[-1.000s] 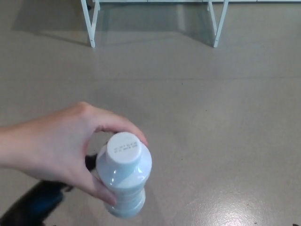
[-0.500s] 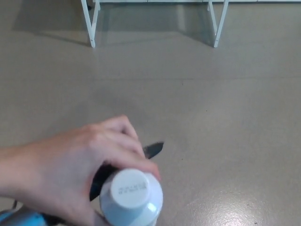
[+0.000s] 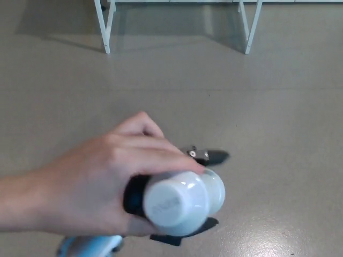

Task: The robot picks up a bottle from a person using its left hand and walk towards the table in frontand put the bottle on the table.

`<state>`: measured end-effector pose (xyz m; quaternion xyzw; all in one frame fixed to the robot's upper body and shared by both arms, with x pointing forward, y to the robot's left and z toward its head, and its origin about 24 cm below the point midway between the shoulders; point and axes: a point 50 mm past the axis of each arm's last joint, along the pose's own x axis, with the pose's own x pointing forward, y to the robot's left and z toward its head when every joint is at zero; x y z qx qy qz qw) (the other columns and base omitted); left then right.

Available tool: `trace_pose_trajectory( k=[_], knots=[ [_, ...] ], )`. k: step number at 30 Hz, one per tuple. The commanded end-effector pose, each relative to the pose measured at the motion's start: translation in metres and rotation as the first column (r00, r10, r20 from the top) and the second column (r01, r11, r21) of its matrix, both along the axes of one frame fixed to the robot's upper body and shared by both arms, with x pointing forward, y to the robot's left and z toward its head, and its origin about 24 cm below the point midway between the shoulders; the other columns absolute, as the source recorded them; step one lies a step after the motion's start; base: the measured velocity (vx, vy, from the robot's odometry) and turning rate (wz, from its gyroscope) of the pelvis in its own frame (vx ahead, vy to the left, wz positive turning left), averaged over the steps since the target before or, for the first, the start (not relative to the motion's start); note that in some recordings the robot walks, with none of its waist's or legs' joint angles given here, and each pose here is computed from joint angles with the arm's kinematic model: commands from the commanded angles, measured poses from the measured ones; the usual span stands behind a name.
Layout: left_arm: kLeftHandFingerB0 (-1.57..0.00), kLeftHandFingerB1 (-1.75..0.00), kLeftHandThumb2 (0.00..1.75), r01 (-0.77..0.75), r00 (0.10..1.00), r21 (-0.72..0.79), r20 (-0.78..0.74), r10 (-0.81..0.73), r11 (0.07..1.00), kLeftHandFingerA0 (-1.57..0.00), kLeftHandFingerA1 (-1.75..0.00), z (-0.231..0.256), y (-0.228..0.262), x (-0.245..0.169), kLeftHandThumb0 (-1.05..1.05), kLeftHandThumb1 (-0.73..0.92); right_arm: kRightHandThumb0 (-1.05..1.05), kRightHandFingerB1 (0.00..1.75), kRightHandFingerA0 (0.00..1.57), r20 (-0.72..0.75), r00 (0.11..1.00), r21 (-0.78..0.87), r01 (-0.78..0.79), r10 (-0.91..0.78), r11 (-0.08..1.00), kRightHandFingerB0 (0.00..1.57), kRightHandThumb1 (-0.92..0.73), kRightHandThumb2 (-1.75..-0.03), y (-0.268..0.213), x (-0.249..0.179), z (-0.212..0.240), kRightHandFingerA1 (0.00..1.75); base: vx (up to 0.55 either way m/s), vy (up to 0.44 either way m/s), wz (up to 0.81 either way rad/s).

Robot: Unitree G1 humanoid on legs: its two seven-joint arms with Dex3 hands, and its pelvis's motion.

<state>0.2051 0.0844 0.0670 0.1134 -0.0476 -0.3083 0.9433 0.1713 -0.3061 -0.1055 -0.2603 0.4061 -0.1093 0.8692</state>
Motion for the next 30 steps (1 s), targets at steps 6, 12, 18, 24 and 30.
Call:
trace_pose_trajectory(
  k=[6, 12, 18, 24, 30],
  knots=[
    [-0.64, -1.05, 0.69, -0.113, 0.993, 0.112, 0.034, 0.11, 0.987, -0.97, -1.37, -0.011, 0.006, -0.001, -0.08, 0.82, -0.51, 0.5, 0.63, 0.007, 1.0, -0.031, -0.008, 0.008, 0.999, 0.38, -0.52, -0.83, -0.008, 0.006, 0.007, 0.61, 0.0, 0.0, 0.0],
    [-0.65, -1.04, 0.65, -0.118, 0.992, 0.124, 0.052, 0.112, 0.985, -0.98, -1.31, -0.007, 0.01, -0.002, -0.07, 0.83, -0.46, 0.38, 0.7, 0.001, 1.0, -0.036, -0.01, 0.01, 0.999, 0.46, -0.64, -0.59, -0.007, 0.006, 0.006, 0.5, 0.0, 0.0, 0.0],
    [-0.68, -1.01, 0.64, -0.131, 0.991, 0.132, 0.045, 0.126, 0.982, -1.0, -1.24, -0.004, 0.015, -0.006, -0.09, 0.81, -0.53, 0.51, 0.66, 0.002, 1.0, -0.037, -0.014, 0.014, 0.999, 0.42, -0.52, -0.83, -0.007, 0.007, 0.007, 0.63, 0.0, 0.0, 0.0],
    [-0.71, -1.03, 0.67, -0.18, 0.983, 0.1, 0.035, 0.178, 0.978, -0.92, -1.42, -0.004, 0.037, -0.005, -0.11, 0.8, -0.52, 0.53, 0.68, 0.004, 1.0, -0.034, -0.021, 0.021, 0.999, 0.44, -0.53, -0.85, -0.007, 0.01, 0.008, 0.64, 0.0, 0.0, 0.0],
    [-0.72, -0.98, 0.66, -0.272, 0.962, 0.11, 0.055, 0.268, 0.956, -0.94, -1.38, 0.0, 0.064, -0.001, -0.1, 0.8, -0.53, 0.53, 0.66, 0.009, 1.0, -0.034, -0.02, 0.02, 0.999, 0.43, -0.53, -0.85, -0.008, 0.011, 0.009, 0.63, 0.0, 0.0, 0.0]
  ],
)
